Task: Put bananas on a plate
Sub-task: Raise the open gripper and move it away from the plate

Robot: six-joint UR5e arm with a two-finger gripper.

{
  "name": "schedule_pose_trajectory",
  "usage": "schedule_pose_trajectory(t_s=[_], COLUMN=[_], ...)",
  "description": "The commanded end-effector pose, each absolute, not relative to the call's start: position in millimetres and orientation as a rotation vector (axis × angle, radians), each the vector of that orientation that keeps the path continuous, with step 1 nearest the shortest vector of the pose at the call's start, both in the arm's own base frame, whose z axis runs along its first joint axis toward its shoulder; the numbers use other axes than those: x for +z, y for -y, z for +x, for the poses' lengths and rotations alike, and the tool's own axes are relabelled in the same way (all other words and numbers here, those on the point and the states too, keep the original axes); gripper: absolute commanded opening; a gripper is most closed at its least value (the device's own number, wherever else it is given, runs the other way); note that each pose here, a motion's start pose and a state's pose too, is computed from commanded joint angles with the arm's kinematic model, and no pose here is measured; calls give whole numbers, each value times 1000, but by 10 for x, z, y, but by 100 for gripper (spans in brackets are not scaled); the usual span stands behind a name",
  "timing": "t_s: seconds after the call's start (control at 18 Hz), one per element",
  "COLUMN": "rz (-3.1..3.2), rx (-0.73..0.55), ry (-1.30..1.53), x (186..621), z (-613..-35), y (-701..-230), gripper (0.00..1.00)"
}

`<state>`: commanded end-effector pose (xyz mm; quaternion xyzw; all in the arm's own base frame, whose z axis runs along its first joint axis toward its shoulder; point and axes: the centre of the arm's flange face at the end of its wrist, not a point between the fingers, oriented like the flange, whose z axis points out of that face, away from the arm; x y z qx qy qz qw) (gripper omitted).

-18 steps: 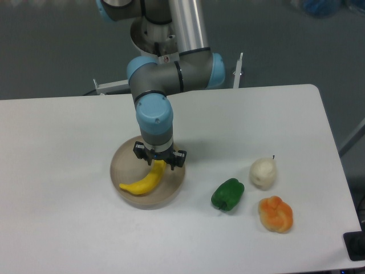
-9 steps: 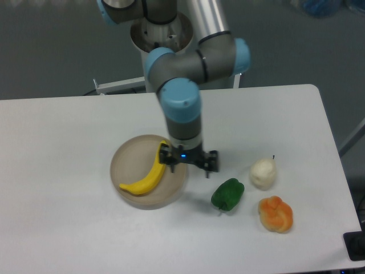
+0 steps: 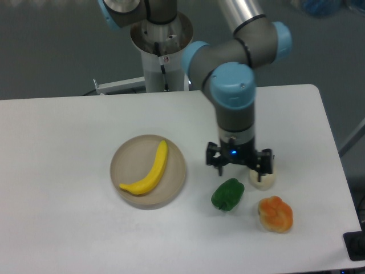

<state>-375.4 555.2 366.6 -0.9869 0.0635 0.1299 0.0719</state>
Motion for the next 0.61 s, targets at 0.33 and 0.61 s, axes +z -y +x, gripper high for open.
schedule_pose_trajectory(t_s=[0.33, 0.61], rz=[-2964, -2954], rx=[428, 453], ry=[-348, -376], x=[3676, 3724], z=[-4069, -4241], y=[-5526, -5528], gripper=[100, 100])
